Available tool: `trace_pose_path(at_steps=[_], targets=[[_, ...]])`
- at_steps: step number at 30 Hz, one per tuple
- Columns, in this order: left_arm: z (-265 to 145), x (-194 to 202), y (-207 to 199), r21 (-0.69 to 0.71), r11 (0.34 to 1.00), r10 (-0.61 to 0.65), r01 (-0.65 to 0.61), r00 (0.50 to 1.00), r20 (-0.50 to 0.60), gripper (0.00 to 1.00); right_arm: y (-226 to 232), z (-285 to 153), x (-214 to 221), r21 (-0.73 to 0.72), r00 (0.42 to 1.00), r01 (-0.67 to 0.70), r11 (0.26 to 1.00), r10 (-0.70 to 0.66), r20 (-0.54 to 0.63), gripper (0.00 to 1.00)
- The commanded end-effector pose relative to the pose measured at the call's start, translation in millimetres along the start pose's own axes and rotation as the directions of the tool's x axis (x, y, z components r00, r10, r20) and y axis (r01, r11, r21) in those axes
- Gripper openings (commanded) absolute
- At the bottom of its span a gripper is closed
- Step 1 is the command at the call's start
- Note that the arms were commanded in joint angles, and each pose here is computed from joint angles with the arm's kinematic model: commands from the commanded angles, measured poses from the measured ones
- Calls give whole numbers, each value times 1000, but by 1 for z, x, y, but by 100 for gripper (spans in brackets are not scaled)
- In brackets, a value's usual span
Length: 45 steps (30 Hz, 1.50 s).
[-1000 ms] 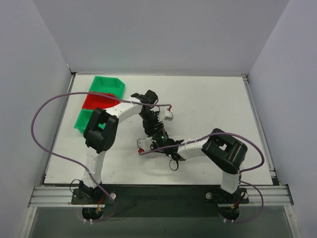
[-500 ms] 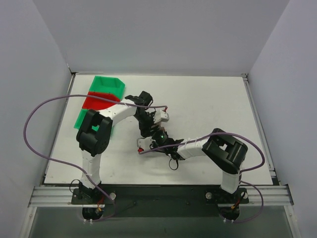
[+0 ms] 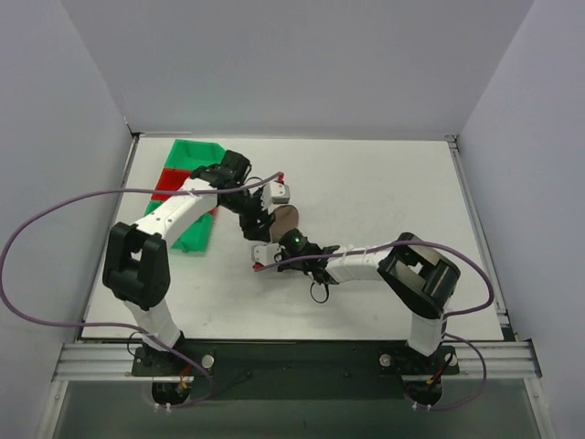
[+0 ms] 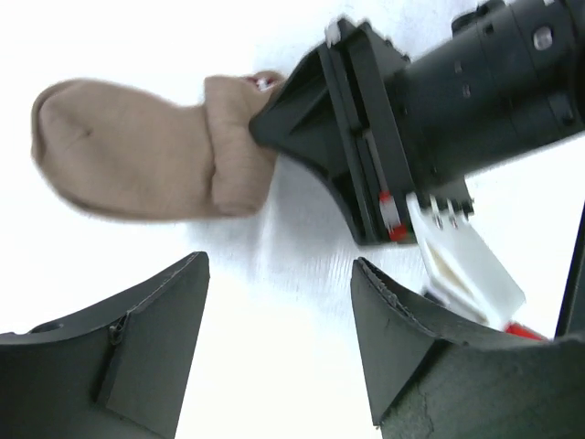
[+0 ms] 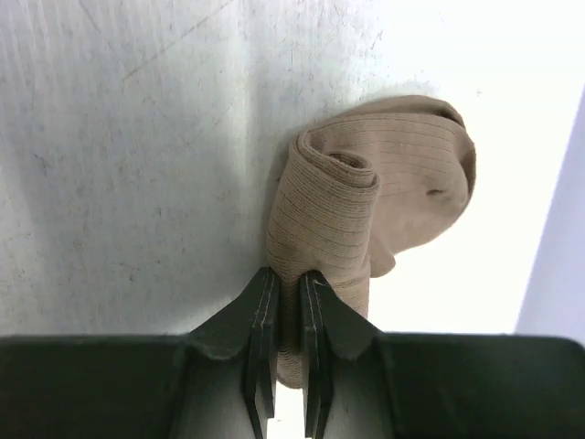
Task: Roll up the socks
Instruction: Roll the sock at the center of the board.
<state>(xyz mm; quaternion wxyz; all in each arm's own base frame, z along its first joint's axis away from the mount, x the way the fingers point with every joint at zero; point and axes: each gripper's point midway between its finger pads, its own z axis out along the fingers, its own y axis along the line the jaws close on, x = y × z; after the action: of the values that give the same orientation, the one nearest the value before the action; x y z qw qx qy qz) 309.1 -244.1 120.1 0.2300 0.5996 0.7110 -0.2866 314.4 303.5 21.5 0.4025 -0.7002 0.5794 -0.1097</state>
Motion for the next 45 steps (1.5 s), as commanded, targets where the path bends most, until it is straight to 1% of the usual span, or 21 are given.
trace_pose_path(at_steps=[1,2,3,6,7,9,10,11,13,15,16,17,19,20,21,23,29,33,37,40,45], targets=[[-32,4,4,-33,999,-1,5,994,107,73,29,-7,11,-225,994,-96,970,81,-75,0],[-36,8,5,-35,999,-6,10,993,115,73,35,-7,6,-278,993,-109,954,95,-66,0],[-41,20,5,-34,998,-40,45,991,126,72,31,-11,5,-309,988,-150,939,129,-90,0],[-49,38,-3,-36,998,-48,54,988,150,72,43,-18,8,-413,972,-229,881,180,-155,0],[-57,41,0,-66,997,-23,34,987,161,72,32,-16,0,-413,968,-249,876,206,-145,0],[-56,52,-6,-75,997,-10,22,989,149,72,39,-19,-1,-466,949,-312,828,255,-182,0],[-52,62,-10,-96,995,10,3,991,132,72,25,-17,-6,-458,938,-348,818,300,-176,0],[-50,65,-11,-108,994,19,-5,991,131,72,27,-16,-5,-476,928,-373,797,317,-196,0],[-49,68,-11,-142,989,66,-47,989,134,72,31,-21,-5,-523,898,-439,730,367,-242,0],[-40,82,-18,-150,987,71,-55,992,102,71,31,-23,-5,-551,876,-482,681,394,-279,0],[-41,78,-13,-194,976,117,-95,988,105,71,33,-25,-8,-570,864,-501,651,414,-287,0],[-29,92,-20,-196,975,117,-104,992,55,71,30,-23,-9,-577,851,-522,628,436,-294,0],[-26,88,-14,-266,950,182,-167,983,33,71,34,-31,-16,-631,819,-558,539,480,-315,0],[-16,100,-21,-263,950,177,-169,984,6,70,35,-28,-12,-638,793,-591,493,501,-347,0],[-12,100,-23,-278,939,204,-203,979,-25,71,29,-32,-16,-650,779,-605,460,512,-362,0],[-9,91,-19,-327,913,249,-242,968,-21,70,31,-30,-21,-679,755,-621,392,532,-383,0],[2,80,-21,-398,852,343,-340,937,-67,70,15,-29,-38,-727,693,-637,256,602,-396,0],[5,71,-25,-435,810,412,-394,910,-57,70,0,-31,-46,-744,593,-660,102,679,-433,0],[12,69,-27,-468,774,453,-426,889,-60,70,-9,-24,-49,-743,539,-669,29,707,-458,0],[13,58,-21,-524,725,492,-448,868,-61,70,-9,-20,-50,-738,488,-671,-65,711,-506,0],[25,53,-25,-523,683,550,-510,830,-92,70,-8,-14,-44,-716,448,-686,-131,699,-557,0]])
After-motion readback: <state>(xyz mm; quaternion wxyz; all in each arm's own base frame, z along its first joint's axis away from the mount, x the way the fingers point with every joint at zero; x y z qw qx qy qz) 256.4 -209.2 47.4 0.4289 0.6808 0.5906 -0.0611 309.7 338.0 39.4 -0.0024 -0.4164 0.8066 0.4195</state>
